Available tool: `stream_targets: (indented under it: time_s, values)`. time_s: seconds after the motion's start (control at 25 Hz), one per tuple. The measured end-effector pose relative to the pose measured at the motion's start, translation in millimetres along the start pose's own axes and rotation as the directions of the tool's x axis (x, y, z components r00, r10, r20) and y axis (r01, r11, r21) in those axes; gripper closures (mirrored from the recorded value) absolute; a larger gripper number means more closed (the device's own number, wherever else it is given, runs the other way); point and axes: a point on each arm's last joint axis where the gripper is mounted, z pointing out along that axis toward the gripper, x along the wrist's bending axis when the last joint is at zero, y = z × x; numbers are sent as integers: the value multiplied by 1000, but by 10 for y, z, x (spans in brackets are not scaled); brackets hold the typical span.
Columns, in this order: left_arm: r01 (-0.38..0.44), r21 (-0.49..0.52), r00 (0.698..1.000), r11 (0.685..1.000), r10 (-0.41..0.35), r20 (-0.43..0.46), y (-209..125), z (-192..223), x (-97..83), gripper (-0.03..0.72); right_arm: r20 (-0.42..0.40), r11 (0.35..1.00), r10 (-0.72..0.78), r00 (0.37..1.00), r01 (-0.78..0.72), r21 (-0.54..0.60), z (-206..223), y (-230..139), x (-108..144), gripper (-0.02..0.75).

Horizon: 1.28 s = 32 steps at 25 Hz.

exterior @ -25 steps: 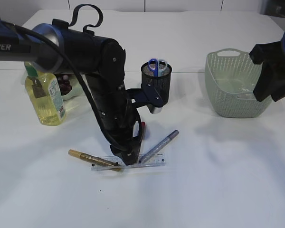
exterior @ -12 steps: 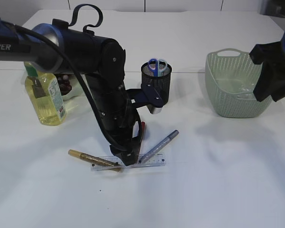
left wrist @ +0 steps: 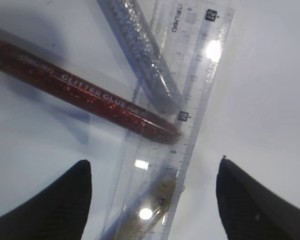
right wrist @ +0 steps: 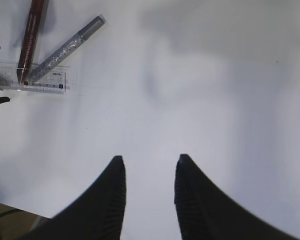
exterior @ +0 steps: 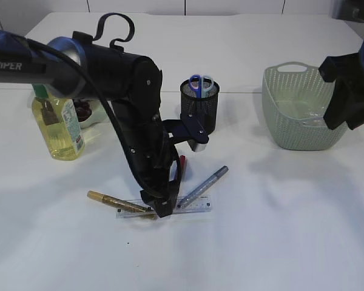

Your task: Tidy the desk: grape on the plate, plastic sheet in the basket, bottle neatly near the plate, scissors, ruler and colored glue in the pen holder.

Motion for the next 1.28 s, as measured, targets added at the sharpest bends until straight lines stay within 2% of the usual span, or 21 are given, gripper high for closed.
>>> stream_targets:
  time_s: [0.92,1.08,1.28]
  values:
    - [-15,25,1000,1000,15,-23,-3,214,41,127,0,1000,0,1000,0,0,0,0,0,457]
    - [-16,28,1000,999,17,-27,-5,214,45,170,0,1000,-1,1000,1,0,0,0,0,457]
    - [-14,28,1000,1000,15,-27,-5,214,45,302,0,1000,-1,1000,1,0,0,0,0,457]
